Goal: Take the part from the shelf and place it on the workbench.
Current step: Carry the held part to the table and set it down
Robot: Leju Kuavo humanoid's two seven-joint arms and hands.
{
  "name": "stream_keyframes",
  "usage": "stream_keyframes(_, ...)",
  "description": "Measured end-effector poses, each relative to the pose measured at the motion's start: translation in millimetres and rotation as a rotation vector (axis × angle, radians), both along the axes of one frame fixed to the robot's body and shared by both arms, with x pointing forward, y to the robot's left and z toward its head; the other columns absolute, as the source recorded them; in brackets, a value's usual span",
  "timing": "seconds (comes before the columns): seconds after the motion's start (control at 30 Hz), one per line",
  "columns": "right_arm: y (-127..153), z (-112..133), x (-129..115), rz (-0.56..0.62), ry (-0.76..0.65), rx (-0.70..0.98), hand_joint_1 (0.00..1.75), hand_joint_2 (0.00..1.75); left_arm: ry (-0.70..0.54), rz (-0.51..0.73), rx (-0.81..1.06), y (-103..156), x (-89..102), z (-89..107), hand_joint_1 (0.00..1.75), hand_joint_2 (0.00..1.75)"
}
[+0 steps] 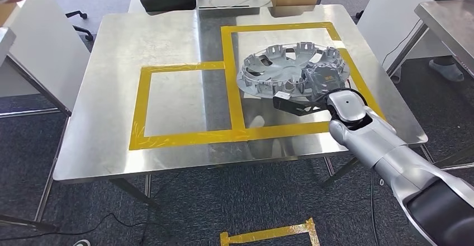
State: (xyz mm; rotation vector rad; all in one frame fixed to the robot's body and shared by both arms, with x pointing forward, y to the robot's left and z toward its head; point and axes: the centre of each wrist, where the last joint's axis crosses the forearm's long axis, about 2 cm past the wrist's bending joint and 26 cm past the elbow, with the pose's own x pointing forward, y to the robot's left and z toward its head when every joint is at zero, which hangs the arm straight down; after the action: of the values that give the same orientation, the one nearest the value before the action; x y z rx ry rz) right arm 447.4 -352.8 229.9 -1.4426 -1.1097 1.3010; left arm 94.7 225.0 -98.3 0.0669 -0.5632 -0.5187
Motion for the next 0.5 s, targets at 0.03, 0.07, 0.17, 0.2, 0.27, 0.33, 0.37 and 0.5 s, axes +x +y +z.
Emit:
stream_keyframes(0.03,-2,-1,-1,-0.003,0.002,0.001,0.00,1.75,0.001,-0.002,-0.003,0,0.0,0.0,0.00,1.75)
stream_keyframes(0.07,-3,-2,-2,-0.005,0.003,0.001,0.00,1.75,0.003,-0.003,-0.006,0,-0.1,0.0,0.00,1.75)
stream_keyframes(0.17,-9,-4,-4,-0.013,0.003,0.003,0.00,1.75,0.004,-0.003,-0.008,0,-0.1,0.0,0.00,1.75)
stream_keyframes(0.2,-11,-4,-5,-0.016,0.002,0.004,0.00,1.75,0.004,-0.002,-0.007,0,-0.1,0.0,0.00,1.75)
stream_keyframes(0.27,-15,-4,-7,-0.022,0.000,0.008,0.00,1.75,0.005,-0.001,-0.006,0,-0.1,0.0,0.00,1.75)
stream_keyframes(0.33,-18,-4,-7,-0.028,-0.003,0.013,0.00,1.75,0.005,-0.001,-0.005,0,-0.1,0.0,0.00,1.75)
stream_keyframes(0.37,-19,-3,-8,-0.030,-0.008,0.020,0.00,1.75,0.005,-0.001,-0.005,0,-0.1,0.0,0.00,1.75)
stream_keyframes(0.5,-22,1,-10,-0.030,-0.069,0.116,0.00,1.75,0.005,-0.001,-0.002,0,-0.1,0.0,0.00,1.75)
